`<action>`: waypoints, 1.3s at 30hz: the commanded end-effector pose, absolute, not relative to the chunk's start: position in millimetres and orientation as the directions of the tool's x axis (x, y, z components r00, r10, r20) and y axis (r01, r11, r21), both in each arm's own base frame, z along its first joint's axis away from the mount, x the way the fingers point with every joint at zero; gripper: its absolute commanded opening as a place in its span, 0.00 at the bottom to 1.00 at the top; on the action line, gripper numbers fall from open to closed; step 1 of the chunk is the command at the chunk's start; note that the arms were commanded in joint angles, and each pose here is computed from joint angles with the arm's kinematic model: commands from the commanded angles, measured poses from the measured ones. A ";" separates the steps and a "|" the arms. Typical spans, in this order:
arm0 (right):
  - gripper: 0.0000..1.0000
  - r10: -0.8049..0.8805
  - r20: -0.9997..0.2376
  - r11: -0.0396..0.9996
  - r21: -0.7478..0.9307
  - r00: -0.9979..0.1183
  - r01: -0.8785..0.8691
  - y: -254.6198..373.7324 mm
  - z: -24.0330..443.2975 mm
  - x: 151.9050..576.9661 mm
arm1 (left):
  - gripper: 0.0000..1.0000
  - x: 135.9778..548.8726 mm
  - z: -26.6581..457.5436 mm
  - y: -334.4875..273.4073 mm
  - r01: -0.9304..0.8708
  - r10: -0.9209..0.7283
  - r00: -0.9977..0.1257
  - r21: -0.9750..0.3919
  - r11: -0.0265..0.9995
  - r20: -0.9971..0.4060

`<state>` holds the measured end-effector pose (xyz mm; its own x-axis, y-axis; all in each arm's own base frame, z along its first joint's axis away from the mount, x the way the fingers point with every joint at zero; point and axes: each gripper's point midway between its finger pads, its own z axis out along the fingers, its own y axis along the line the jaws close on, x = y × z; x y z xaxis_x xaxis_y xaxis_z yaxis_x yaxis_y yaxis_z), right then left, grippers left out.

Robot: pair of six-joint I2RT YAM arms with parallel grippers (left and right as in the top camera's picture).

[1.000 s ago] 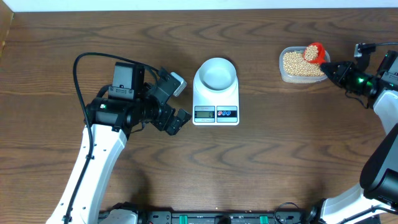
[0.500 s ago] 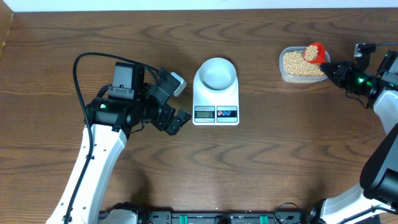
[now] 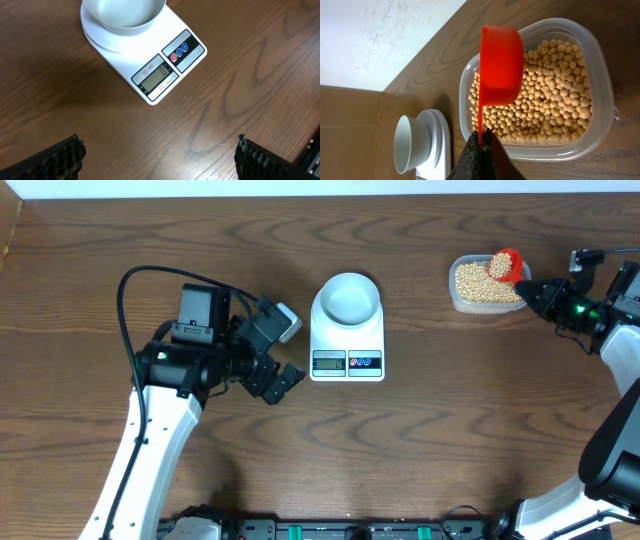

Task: Scoop item into bowl and weigh 50g on scale
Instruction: 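Lift the filled red scoop out of the soybean tub with the right gripper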

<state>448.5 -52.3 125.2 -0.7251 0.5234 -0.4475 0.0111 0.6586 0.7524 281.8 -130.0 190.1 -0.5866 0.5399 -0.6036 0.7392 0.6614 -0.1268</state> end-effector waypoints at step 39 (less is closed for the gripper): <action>0.01 0.504 -0.441 0.574 0.814 -0.743 -0.094 -46.6 139.3 439.9 | 0.98 288.2 207.2 -128.2 0.762 0.562 -0.527 -0.061 0.645 -0.637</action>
